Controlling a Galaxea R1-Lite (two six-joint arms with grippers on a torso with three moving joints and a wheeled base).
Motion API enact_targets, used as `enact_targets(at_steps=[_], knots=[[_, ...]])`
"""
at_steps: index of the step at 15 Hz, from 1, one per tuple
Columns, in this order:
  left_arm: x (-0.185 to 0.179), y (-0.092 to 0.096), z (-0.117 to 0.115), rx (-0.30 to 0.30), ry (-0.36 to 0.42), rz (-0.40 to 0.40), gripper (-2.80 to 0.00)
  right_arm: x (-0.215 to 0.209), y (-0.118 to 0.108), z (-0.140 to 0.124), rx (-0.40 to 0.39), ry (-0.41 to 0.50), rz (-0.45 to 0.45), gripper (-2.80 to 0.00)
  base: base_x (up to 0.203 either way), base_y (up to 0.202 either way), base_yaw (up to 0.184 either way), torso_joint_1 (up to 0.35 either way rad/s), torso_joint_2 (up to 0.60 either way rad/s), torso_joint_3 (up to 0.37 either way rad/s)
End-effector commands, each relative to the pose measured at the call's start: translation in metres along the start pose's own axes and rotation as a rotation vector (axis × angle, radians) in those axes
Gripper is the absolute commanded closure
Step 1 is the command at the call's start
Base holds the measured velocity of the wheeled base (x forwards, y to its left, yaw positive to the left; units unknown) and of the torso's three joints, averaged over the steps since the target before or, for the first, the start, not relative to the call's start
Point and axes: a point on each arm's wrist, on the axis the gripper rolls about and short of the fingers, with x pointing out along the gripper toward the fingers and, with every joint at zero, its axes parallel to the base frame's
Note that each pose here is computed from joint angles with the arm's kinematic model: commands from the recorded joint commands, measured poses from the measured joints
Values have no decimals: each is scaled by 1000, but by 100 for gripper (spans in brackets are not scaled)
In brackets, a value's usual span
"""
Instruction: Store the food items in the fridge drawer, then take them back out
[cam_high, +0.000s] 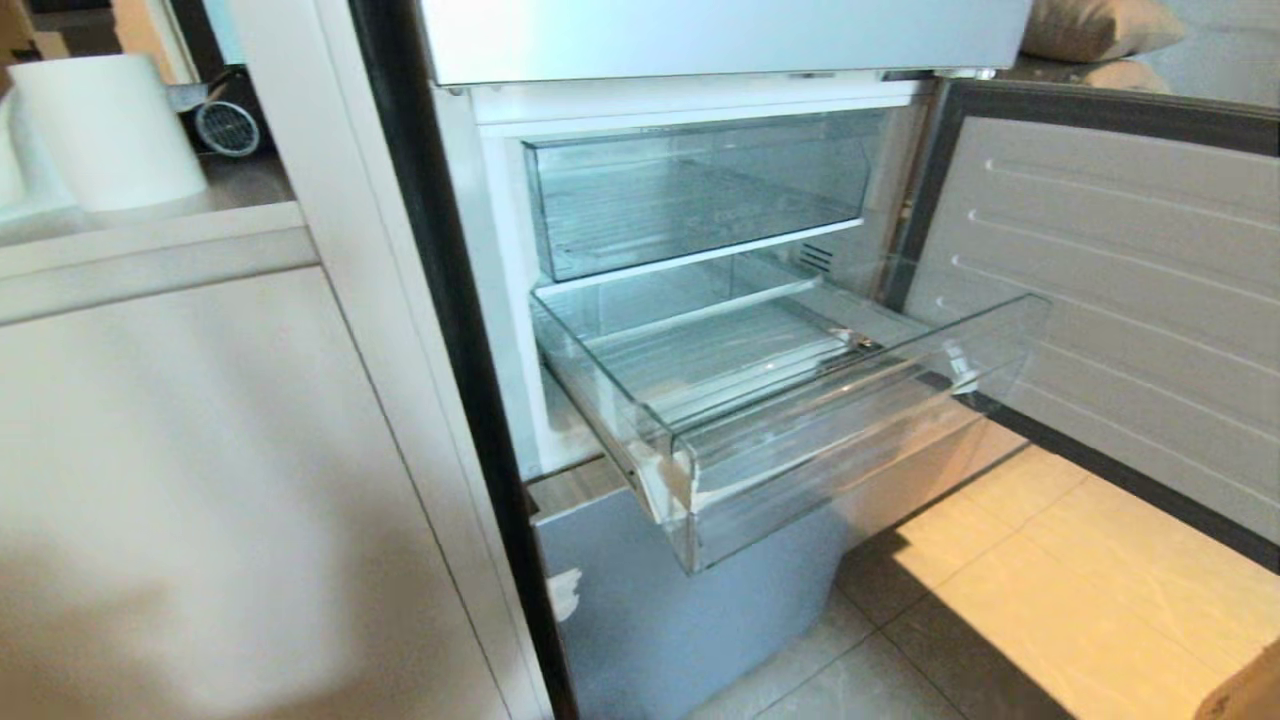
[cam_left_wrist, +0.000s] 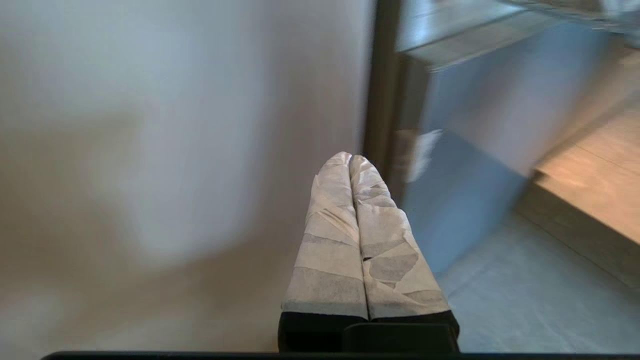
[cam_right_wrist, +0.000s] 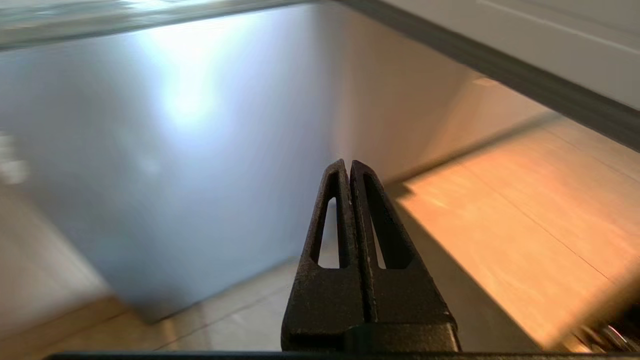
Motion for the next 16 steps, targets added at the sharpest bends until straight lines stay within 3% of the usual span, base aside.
enact_targets(at_steps=[1,5,9,11,15,16], knots=[[0,0,0,0,1,0,0,0,0,0,0,2,1,0,0,10,-172,-2,7,7],[0,0,0,0,2,0,0,0,0,0,-3,1,1,0,-1,8,-167,4,3,2],[0,0,0,0,1,0,0,17,0,14,13,139,-38,0,-1,1,-44,2,2,1],[0,0,0,0,1,0,0,39,-3,39,108,174,-172,0,0,0,0,0,0,0],[0,0,0,0,2,0,0,68,-32,88,222,114,-644,0,0,0,0,0,0,0],[0,0,0,0,2,0,0,77,-46,97,245,124,-712,-280,0,0,0,0,0,0]])
